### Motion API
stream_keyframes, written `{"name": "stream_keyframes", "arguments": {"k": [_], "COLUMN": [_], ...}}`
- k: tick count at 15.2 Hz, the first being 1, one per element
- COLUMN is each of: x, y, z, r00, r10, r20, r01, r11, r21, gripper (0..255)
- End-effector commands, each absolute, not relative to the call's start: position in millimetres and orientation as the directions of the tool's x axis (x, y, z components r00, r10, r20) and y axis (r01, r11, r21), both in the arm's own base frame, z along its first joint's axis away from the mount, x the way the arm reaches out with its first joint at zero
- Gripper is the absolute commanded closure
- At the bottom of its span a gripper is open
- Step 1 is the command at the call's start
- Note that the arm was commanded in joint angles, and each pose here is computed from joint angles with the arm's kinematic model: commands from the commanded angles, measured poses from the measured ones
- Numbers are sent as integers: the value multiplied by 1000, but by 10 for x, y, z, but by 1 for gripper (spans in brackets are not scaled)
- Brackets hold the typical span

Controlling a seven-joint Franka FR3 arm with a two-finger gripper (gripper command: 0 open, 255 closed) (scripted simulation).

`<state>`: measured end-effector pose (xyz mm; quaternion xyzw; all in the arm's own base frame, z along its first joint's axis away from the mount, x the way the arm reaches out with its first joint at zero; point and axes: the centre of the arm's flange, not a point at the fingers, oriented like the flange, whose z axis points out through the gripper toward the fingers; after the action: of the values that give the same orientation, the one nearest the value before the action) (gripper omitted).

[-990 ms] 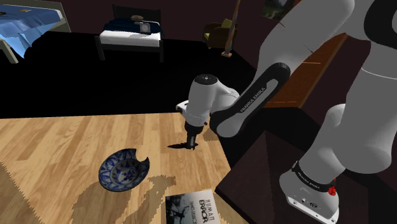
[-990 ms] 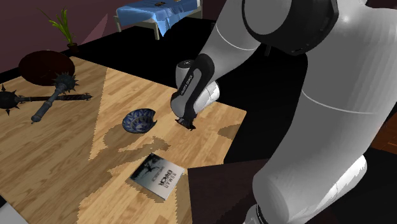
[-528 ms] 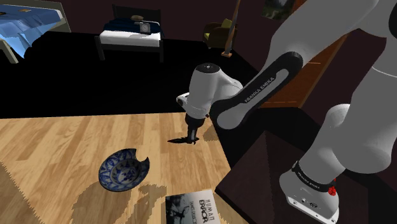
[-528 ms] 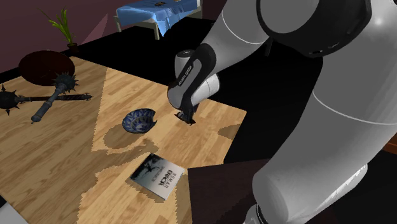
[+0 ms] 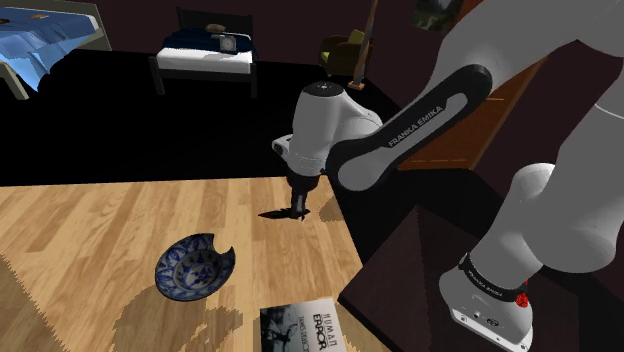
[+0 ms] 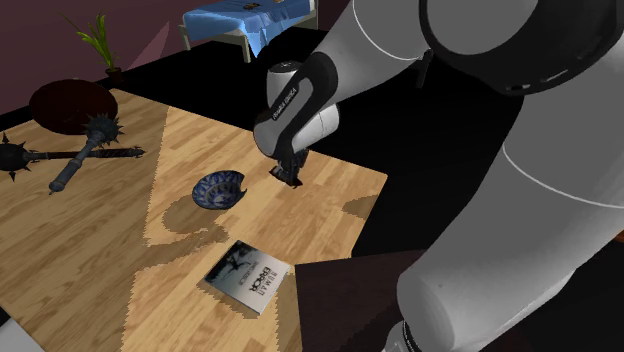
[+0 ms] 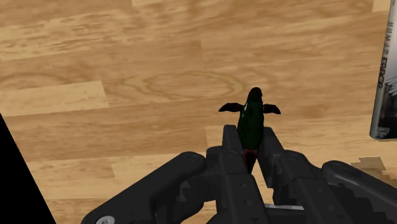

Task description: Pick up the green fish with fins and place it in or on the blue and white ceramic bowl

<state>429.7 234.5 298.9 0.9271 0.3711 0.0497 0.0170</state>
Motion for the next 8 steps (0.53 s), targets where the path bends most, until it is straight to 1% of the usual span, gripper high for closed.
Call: {"name": "stream_keyframes", "arguments": {"k": [1,8], "x": [4396,4715], "y": [2571,3439], "z": [2985,2990], "r00": [720,720], "r10": [689,689], "r20": [79,79], "r01": [686,686], "r11": [-724,-724], "r21": [68,68], "gripper": [255,255]}}
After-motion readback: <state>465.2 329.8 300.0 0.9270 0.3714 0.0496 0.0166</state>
